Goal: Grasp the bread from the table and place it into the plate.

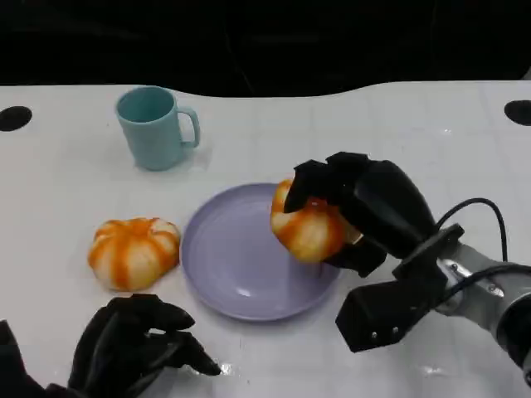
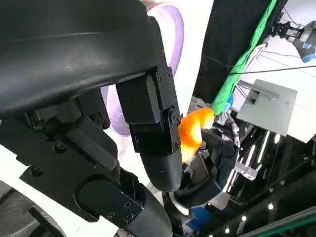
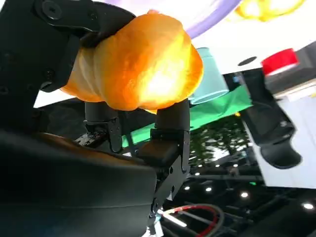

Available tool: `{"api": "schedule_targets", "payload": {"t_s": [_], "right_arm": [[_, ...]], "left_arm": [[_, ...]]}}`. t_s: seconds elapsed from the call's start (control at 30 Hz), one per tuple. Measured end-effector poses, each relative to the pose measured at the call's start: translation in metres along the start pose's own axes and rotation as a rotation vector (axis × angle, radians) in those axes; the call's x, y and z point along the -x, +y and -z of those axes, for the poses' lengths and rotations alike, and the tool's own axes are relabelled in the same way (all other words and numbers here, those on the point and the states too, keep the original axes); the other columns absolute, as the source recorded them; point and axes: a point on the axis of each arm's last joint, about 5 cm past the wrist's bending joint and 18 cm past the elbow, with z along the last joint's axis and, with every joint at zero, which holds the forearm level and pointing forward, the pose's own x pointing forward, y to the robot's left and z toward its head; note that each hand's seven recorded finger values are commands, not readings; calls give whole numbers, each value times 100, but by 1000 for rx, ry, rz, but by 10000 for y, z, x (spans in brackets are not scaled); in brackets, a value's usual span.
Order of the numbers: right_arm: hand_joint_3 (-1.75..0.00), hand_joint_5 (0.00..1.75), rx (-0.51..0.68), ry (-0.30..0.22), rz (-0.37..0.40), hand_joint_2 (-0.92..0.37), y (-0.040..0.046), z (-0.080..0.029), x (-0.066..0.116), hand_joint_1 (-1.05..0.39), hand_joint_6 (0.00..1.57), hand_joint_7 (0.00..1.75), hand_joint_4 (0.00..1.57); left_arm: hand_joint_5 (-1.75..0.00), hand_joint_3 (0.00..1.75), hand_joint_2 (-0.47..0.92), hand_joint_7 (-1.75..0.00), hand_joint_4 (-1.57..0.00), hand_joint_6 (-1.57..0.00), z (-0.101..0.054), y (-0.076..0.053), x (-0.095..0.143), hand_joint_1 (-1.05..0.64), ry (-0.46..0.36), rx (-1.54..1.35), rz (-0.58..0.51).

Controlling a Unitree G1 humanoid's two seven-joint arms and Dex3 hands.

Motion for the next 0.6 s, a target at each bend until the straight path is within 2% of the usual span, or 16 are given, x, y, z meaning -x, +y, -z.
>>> {"api": "schedule_targets", "payload": {"t_s": [0.1, 0.2, 0.27, 0.33, 0.37, 0.43, 0.5, 0.57, 0.6], "right_arm": [[-136, 175, 6, 16, -6, -19, 39, -17, -24, -3, 79, 174, 101], [-137, 175, 4, 28, -15, -19, 74, -30, -25, -4, 82, 166, 98], [-138, 168, 1, 33, -17, -21, 82, -32, -27, -5, 90, 146, 98], [-133, 148, -2, 36, -16, -25, 87, -36, -29, -8, 93, 119, 98], [-124, 137, -6, 38, -17, -30, 90, -39, -31, -10, 93, 105, 96], [-96, 126, -21, 48, -30, -45, 92, -47, -41, -16, 86, 83, 84], [-84, 114, -27, 56, -56, -49, 89, -46, -45, -18, 81, 69, 77], [-79, 90, -18, 67, -74, -48, 90, -40, -45, -23, 72, 48, 64], [-70, 78, -8, 69, -83, -52, 92, -37, -45, -26, 67, 37, 58]], "left_arm": [[-45, 0, 63, -18, -157, -157, 1, 0, 0, -98, 0, 0, 0], [-44, 0, 63, -18, -157, -157, 2, -1, 1, -97, 0, 1, 0], [-44, 0, 63, -18, -157, -157, 3, -1, 3, -97, 1, 1, -1], [-44, 0, 64, -17, -157, -157, 3, -1, 3, -97, 1, 1, -1], [-44, 0, 64, -17, -157, -157, 3, -1, 4, -96, 1, 1, -1], [-44, 0, 64, -17, -157, -157, 4, -1, 4, -96, 1, 1, -1], [-44, 0, 64, -17, -157, -157, 5, -2, 8, -96, 1, 1, -1], [-44, 0, 64, -17, -157, -157, 7, -2, 12, -97, 2, 1, -2], [-44, 0, 64, -17, -157, -157, 8, -2, 12, -97, 2, 1, -2]]}}
